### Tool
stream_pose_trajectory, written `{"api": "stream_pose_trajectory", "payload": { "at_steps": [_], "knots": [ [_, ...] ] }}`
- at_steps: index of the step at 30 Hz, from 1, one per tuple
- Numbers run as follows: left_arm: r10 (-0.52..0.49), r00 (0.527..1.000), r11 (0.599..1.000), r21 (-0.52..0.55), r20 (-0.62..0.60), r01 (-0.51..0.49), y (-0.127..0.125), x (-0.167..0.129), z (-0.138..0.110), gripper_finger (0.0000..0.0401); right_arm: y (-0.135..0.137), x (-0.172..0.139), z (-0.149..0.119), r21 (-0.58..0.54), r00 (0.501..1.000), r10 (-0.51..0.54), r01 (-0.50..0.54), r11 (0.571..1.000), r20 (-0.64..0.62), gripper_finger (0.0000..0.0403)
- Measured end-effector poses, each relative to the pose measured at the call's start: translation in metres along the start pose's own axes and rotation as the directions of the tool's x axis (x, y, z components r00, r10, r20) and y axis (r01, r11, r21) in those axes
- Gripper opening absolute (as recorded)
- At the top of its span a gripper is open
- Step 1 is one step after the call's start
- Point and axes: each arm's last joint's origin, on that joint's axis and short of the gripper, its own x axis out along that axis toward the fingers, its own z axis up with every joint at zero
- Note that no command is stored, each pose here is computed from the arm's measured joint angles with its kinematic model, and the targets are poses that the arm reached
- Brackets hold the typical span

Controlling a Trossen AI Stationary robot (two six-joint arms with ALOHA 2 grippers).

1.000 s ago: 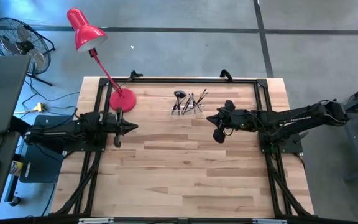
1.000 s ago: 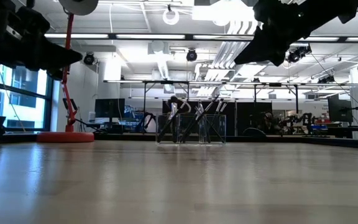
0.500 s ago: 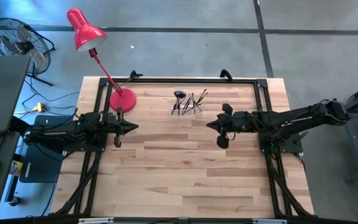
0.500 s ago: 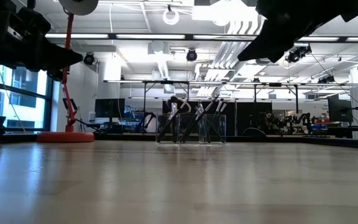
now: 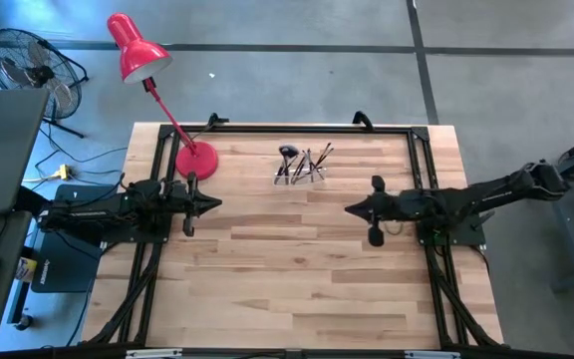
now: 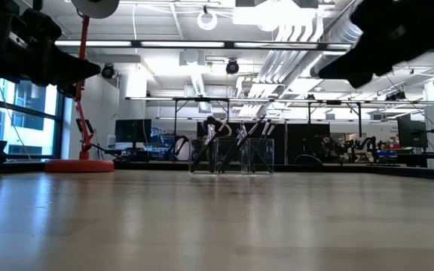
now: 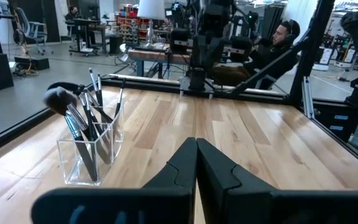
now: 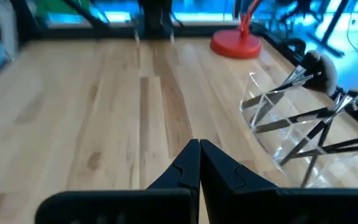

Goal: Put items in baskets/containers
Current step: Return to Home Position

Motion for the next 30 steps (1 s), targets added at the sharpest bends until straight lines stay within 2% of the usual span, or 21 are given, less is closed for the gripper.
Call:
{"api": "stream_pose_trajectory", "payload": {
  "at_steps": [5,12,23,26,30],
  "knots": [
    [0.000,1.000,1.000,0.000,0.000,0.000,0.000,0.000,0.000,0.0001,-0.009,-0.019,-0.027,0.079,0.988,0.021,-0.033,0.996,0.155,0.0000],
    [0.000,1.000,1.000,0.000,0.001,0.000,0.000,0.000,0.000,0.0001,-0.019,-0.035,-0.054,0.169,0.972,-0.028,-0.013,0.986,0.233,0.0000],
    [0.000,1.000,1.000,0.000,0.001,0.000,0.000,0.000,0.000,0.0001,-0.027,-0.055,-0.057,0.130,0.957,0.017,-0.057,0.990,0.289,0.0000],
    [0.000,1.000,1.000,0.000,0.001,0.000,0.000,0.000,0.000,0.0001,-0.027,-0.061,-0.053,0.093,0.936,0.041,-0.078,0.993,0.348,0.0000],
    [0.000,1.000,1.000,0.000,0.001,0.000,0.000,0.000,0.000,0.0001,-0.026,-0.060,-0.054,0.044,0.940,0.071,-0.091,0.995,0.335,0.0000]
  ]
}}
